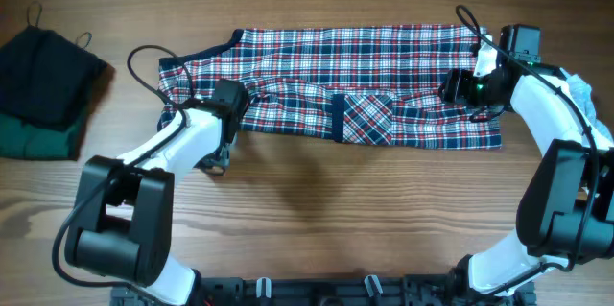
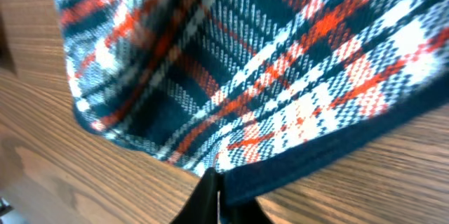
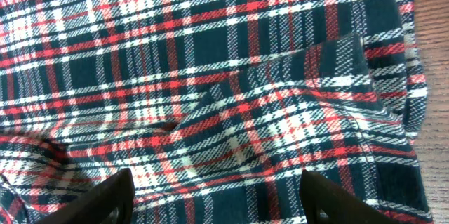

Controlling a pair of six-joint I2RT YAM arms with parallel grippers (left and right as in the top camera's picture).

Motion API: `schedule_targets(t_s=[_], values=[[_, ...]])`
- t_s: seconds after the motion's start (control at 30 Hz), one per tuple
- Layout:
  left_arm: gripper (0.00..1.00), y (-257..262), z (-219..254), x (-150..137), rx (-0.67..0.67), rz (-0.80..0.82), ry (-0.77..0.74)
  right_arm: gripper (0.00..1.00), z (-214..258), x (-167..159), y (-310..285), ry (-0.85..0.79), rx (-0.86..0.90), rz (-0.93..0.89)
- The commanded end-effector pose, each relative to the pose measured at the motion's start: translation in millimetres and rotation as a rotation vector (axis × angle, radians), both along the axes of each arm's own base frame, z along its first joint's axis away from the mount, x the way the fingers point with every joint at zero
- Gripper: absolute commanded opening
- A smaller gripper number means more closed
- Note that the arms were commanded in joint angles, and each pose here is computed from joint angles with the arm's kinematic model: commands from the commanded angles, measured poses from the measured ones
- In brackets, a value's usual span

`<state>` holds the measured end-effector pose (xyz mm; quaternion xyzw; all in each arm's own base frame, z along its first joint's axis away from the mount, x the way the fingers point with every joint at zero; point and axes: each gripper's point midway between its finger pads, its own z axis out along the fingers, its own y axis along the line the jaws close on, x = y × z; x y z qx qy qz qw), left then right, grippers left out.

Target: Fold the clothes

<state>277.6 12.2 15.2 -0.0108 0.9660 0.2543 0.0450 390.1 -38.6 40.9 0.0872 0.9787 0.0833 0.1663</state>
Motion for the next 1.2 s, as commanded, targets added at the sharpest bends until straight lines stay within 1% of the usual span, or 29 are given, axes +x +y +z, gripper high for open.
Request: schedule_targets(t_s=[0.0, 0.13, 0.17, 0.23, 0.27, 0.3, 0.37, 0.47, 0.5, 0.53, 0.57, 0.6, 0.63, 0.67, 0.7, 0.73, 0.77, 0.83, 0.9, 1.0, 1.03, 1.1, 1.17], values=[[0.05, -3, 25, 31, 0.013, -0.087, -0.046, 0.76, 11, 4, 7, -0.032, 0.014, 0.016], [0.09, -14, 51, 73, 0.021, -0.26, -0.097, 0.76, 11, 4, 6, -0.032, 0.013, 0.016], [0.14, -16, 53, 80, 0.033, -0.328, -0.091, 0.76, 11, 4, 6, -0.032, 0.013, 0.016], [0.17, -13, 56, 90, 0.062, -0.409, -0.083, 0.76, 11, 4, 6, -0.031, 0.013, 0.016], [0.17, -8, 59, 93, 0.085, -0.412, -0.088, 0.76, 11, 4, 6, -0.031, 0.013, 0.016], [0.17, -3, 61, 95, 0.101, -0.404, -0.095, 0.76, 11, 4, 6, -0.031, 0.013, 0.016], [0.17, 0, 58, 93, 0.082, -0.411, -0.074, 0.76, 11, 4, 6, -0.031, 0.013, 0.016], [0.18, -20, 42, 68, -0.048, -0.434, 0.024, 0.76, 11, 4, 6, -0.031, 0.013, 0.016], [0.31, -25, 41, 62, -0.059, -0.41, 0.031, 0.76, 11, 4, 6, -0.031, 0.012, 0.016], [0.4, -30, 39, 50, -0.067, -0.416, 0.075, 0.76, 11, 4, 6, -0.031, 0.009, 0.015], [0.49, -39, 35, 34, -0.106, -0.437, 0.141, 0.76, 11, 4, 6, -0.03, 0.009, 0.015], [0.57, -48, 33, 23, -0.149, -0.417, 0.164, 0.76, 11, 4, 6, -0.03, 0.009, 0.015], [0.67, -51, 32, 11, -0.179, -0.349, 0.184, 0.76, 11, 4, 5, -0.03, 0.007, 0.014], [0.76, -50, 32, 4, -0.2, -0.259, 0.179, 0.76, 11, 3, 5, -0.028, 0.007, 0.014], [0.84, -50, 31, -3, -0.249, -0.131, 0.161, 0.76, 11, 3, 5, -0.027, 0.007, 0.014], [0.85, -51, 31, -6, -0.306, -0.037, 0.146, 0.76, 11, 3, 5, -0.026, 0.008, 0.014], [0.84, -51, 33, -8, -0.383, 0.091, 0.117, 0.76, 11, 3, 5, -0.026, 0.008, 0.014], [0.85, -41, 45, -4, -0.473, 0.271, 0.034, 0.76, 11, 3, 6, -0.025, 0.008, 0.014], [0.85, -21, 65, 4, -0.51, 0.384, -0.087, 0.76, 11, 3, 6, -0.025, 0.008, 0.014], [0.86, -5, 87, 15, -0.577, 0.501, -0.271, 0.77, 11, 3, 5, -0.026, 0.008, 0.014], [0.86, -3, 84, 12, -0.586, 0.533, -0.293, 0.77, 11, 3, 5, -0.027, 0.008, 0.014], [0.86, -6, 64, 1, -0.612, 0.606, -0.288, 0.77, 11, 3, 5, -0.026, 0.008, 0.014], [0.86, -7, 35, -13, -0.634, 0.772, -0.293, 0.77, 11, 3, 6, -0.025, 0.008, 0.014]])
